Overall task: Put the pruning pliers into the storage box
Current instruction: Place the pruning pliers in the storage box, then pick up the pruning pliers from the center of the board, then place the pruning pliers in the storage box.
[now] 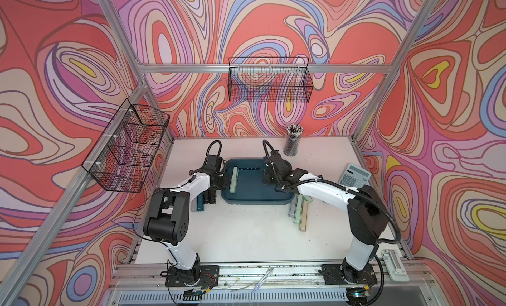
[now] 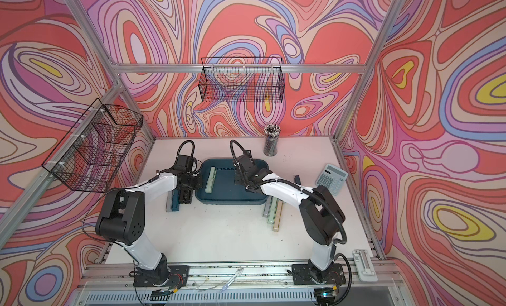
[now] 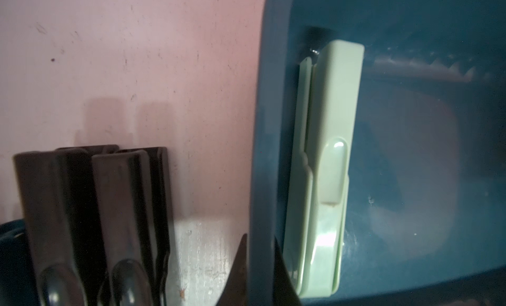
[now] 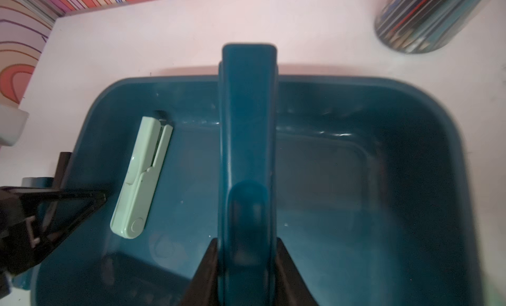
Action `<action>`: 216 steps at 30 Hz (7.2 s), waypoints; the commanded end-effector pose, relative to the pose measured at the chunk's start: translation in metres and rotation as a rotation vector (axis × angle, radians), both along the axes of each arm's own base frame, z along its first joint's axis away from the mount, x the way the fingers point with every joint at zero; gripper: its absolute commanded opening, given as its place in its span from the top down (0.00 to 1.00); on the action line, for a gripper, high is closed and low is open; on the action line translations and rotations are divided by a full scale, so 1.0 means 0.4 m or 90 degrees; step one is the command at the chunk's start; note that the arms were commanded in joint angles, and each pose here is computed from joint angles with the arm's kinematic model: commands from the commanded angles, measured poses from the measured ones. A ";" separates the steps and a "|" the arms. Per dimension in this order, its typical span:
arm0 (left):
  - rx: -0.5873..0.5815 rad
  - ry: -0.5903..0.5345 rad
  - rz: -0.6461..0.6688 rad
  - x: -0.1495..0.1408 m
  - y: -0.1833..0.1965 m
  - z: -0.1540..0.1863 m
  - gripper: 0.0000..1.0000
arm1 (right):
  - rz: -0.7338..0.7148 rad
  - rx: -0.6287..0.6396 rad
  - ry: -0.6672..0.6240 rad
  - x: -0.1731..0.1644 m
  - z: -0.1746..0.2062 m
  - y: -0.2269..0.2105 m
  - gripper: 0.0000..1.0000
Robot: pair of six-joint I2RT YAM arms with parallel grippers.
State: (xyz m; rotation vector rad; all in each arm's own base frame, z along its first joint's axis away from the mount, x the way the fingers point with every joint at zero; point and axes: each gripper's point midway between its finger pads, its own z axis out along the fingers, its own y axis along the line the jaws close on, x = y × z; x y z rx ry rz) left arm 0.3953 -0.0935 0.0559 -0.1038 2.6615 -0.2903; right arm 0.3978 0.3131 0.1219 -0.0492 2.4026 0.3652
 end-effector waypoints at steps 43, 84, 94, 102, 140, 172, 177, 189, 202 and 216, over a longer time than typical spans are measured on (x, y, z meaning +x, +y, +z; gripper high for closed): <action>-0.039 -0.036 -0.011 0.005 -0.030 0.043 1.00 | 0.013 0.184 0.049 0.099 -0.135 0.341 0.59; -0.017 -0.042 -0.007 0.006 -0.018 0.045 1.00 | 0.076 0.096 -0.051 0.136 0.105 0.090 0.53; 0.010 -0.054 0.007 0.016 0.018 0.058 1.00 | 0.007 -0.124 0.003 0.031 0.095 -0.375 0.54; 0.024 -0.055 0.018 0.012 0.037 0.057 1.00 | -0.043 -0.235 0.135 -0.091 -0.065 -0.550 0.53; 0.002 -0.051 0.022 0.018 0.034 0.051 1.00 | 0.068 -0.250 0.249 -0.163 -0.202 -0.541 0.47; -0.016 -0.050 0.019 0.018 0.022 0.052 1.00 | 0.014 -0.207 0.121 -0.041 -0.040 -0.510 0.80; -0.026 -0.044 0.020 0.014 0.017 0.049 1.00 | -0.012 -0.134 0.014 -0.007 0.095 -0.434 0.77; -0.079 -0.056 0.012 0.028 -0.025 0.062 1.00 | 0.029 0.061 -0.047 -0.010 0.139 -0.030 0.78; -0.071 -0.072 0.019 0.024 -0.020 0.080 1.00 | -0.005 0.139 0.040 0.031 -0.082 0.201 0.76; -0.076 -0.075 0.019 0.021 -0.023 0.081 1.00 | 0.012 0.158 0.083 0.058 -0.183 0.286 0.68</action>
